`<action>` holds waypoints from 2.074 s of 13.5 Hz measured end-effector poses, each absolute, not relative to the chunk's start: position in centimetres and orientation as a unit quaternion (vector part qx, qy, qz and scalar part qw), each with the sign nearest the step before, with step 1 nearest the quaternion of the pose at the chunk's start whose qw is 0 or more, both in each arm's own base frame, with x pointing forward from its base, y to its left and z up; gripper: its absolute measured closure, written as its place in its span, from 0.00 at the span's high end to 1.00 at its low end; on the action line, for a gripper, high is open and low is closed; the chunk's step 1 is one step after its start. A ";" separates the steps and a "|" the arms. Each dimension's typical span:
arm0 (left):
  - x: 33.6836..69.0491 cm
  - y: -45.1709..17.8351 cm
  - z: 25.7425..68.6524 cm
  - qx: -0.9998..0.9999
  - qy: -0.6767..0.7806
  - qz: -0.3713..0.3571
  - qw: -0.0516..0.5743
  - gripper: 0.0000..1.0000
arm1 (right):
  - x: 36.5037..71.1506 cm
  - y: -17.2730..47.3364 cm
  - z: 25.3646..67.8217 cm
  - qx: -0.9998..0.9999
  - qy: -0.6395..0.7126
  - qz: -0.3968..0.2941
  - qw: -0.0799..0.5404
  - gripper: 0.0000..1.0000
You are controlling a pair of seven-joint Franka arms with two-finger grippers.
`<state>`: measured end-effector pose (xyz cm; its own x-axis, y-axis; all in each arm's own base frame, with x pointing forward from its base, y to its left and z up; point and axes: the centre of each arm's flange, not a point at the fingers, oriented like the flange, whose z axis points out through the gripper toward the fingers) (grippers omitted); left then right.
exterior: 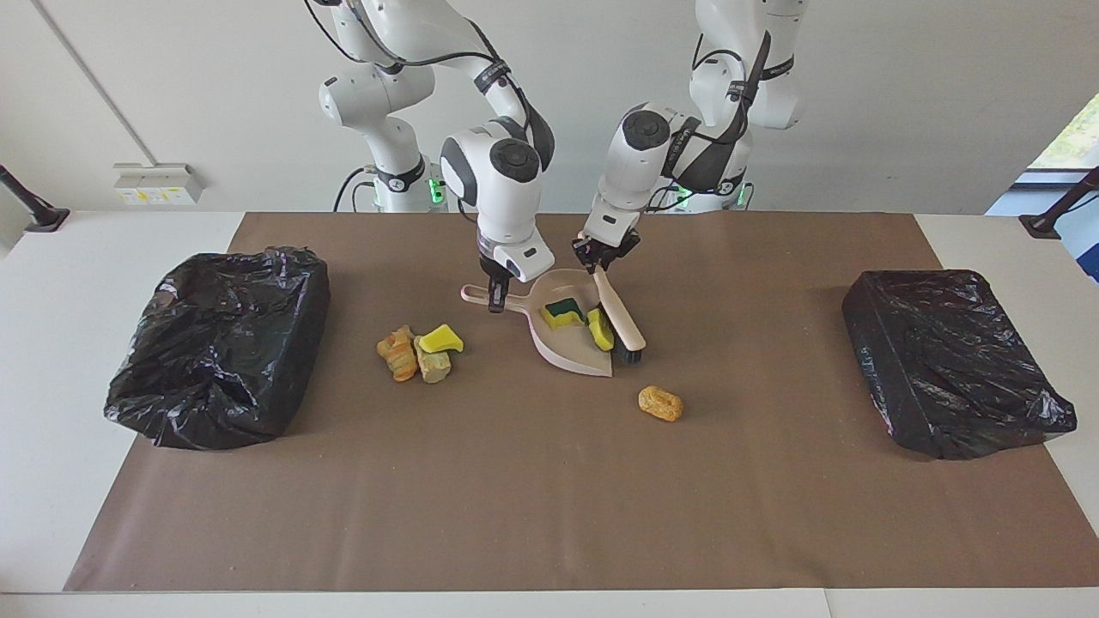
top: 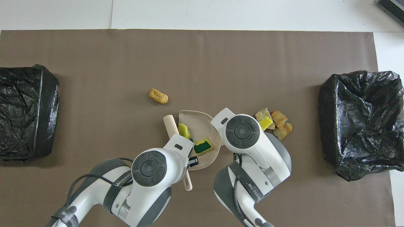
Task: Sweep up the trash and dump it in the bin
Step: 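Sweep the brown nugget into the dustpan with the left gripper's brush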
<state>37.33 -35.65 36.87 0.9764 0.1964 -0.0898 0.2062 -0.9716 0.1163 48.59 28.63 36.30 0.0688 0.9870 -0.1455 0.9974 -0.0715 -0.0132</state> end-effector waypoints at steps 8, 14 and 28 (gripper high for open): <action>37.4 -37.6 40.6 0.995 -0.053 -0.039 0.069 0.26 | 48.6 28.7 36.4 0.737 0.672 -0.056 0.046 0.33; 43.4 -29.9 41.7 0.996 -0.082 -0.038 0.027 0.26 | 48.8 28.9 36.8 0.774 0.630 -0.046 0.049 0.33; 56.6 -16.2 35.7 0.938 -0.340 -0.050 -0.045 0.26 | 49.7 30.4 36.3 0.822 0.567 -0.022 0.045 0.33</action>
